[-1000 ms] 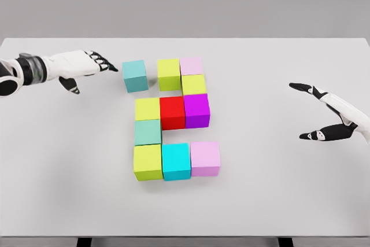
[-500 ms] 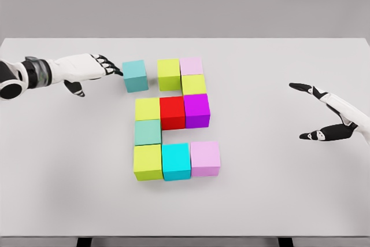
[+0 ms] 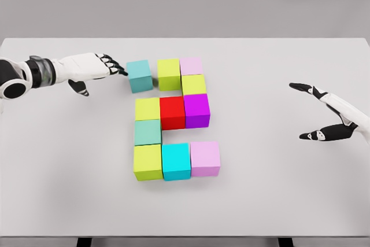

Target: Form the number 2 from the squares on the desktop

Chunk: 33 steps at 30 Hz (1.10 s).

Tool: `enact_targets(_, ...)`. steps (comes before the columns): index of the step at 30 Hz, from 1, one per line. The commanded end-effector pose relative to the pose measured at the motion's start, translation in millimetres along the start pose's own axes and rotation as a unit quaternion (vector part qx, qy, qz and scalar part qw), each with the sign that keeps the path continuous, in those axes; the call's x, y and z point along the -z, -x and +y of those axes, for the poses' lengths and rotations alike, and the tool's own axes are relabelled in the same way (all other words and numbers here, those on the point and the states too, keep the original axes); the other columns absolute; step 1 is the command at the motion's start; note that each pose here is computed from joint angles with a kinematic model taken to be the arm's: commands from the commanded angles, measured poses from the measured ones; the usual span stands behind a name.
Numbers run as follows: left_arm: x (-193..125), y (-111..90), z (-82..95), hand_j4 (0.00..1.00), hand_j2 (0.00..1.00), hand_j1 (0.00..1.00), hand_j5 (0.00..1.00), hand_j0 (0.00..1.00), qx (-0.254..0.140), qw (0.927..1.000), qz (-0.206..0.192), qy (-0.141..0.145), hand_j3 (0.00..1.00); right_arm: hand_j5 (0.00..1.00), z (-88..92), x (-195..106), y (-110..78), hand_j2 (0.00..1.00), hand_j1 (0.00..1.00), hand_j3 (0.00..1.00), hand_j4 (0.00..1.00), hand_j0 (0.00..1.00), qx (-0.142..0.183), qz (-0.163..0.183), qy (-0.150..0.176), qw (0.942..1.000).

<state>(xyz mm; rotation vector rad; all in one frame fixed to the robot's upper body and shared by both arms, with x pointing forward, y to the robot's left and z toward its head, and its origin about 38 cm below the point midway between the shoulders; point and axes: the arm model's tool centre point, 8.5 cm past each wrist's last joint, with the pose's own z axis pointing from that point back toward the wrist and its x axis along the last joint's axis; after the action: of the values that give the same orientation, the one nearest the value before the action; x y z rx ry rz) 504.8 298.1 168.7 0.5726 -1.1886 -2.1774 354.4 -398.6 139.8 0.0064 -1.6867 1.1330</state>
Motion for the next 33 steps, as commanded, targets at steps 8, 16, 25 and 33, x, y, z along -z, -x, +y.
enact_targets(8,0,3,-0.1,1.00,1.00,1.00,1.00,1.00,-0.004,1.0000,0.004,-0.001,1.00,1.00,-0.9,0,-0.3,1.00,1.00,1.00,1.00,1.00,0.003,-0.001,0.002,1.0000)
enact_targets(16,4,3,0.1,1.00,1.00,1.00,1.00,1.00,-0.007,1.0000,0.004,-0.001,1.00,1.00,-0.4,-1,-0.1,1.00,1.00,1.00,1.00,1.00,0.003,0.000,0.002,1.0000)
enact_targets(25,12,-3,6.7,1.00,1.00,1.00,1.00,1.00,-0.005,1.0000,-0.003,-0.006,1.00,1.00,-0.4,-1,-0.1,1.00,1.00,1.00,1.00,1.00,0.003,0.000,0.002,1.0000)
enact_targets(33,16,-6,8.0,1.00,1.00,1.00,1.00,1.00,-0.006,0.9999,-0.007,-0.009,1.00,1.00,-0.9,-1,-0.1,1.00,1.00,1.00,1.00,1.00,0.003,0.000,0.003,1.0000)
